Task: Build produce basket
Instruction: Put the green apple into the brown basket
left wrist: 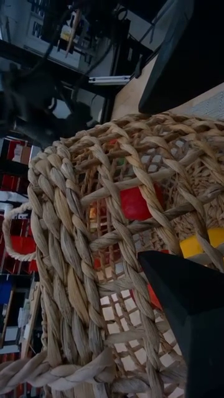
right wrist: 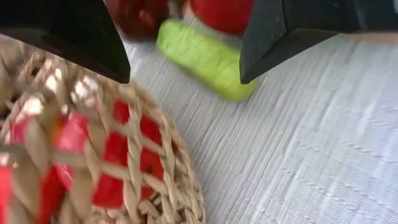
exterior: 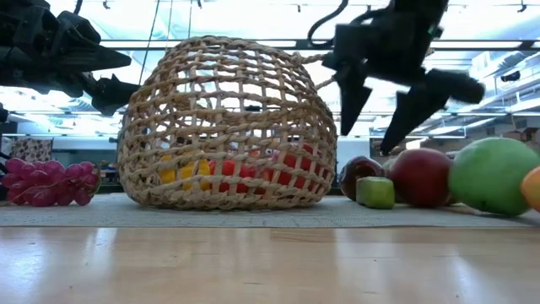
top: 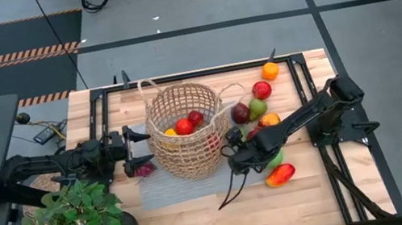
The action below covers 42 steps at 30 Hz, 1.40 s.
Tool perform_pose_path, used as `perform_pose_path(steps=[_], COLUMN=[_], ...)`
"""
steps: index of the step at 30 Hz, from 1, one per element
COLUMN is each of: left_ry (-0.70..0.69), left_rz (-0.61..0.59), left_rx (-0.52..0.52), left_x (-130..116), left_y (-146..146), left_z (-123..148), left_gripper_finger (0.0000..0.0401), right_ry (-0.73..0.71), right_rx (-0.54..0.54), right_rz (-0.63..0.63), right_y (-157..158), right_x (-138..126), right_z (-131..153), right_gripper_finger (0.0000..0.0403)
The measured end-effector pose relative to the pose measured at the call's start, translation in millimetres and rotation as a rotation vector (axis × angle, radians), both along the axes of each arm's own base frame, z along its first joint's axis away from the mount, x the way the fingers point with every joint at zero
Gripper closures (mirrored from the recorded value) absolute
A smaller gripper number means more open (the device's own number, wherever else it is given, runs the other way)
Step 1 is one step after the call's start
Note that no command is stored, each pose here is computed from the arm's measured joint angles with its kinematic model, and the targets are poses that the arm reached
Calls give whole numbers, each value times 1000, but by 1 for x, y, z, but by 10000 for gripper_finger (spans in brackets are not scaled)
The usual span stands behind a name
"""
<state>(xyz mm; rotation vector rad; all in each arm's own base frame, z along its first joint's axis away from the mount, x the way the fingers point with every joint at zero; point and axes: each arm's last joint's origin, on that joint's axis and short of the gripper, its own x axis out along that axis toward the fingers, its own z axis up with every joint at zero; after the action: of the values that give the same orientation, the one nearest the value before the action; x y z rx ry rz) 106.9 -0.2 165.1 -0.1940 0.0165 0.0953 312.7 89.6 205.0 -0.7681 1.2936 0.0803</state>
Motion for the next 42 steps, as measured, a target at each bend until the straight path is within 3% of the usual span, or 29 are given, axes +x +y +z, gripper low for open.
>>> perform_pose_path(steps=[7,14,24,29,36,42], left_ry=[0,1,1,1,1,1], left_rz=[0,0,0,0,0,0], left_rx=[0,0,0,0,0,0], left_x=[0,0,0,0,0,0], left_y=[0,0,0,0,0,0], left_z=[0,0,0,0,0,0], left_gripper_finger=[15,15,15,15,15,15], right_ry=[-44,-91,-88,-162,-264,-379], right_rx=[54,88,199,210,302,469], right_rz=[-169,-260,-442,-581,-858,-986], right_y=[8,17,35,39,32,27], right_x=[-26,-43,-67,-83,-106,-119], right_z=[24,37,36,29,20,12], right_gripper_finger=[97,97,97,94,56,8])
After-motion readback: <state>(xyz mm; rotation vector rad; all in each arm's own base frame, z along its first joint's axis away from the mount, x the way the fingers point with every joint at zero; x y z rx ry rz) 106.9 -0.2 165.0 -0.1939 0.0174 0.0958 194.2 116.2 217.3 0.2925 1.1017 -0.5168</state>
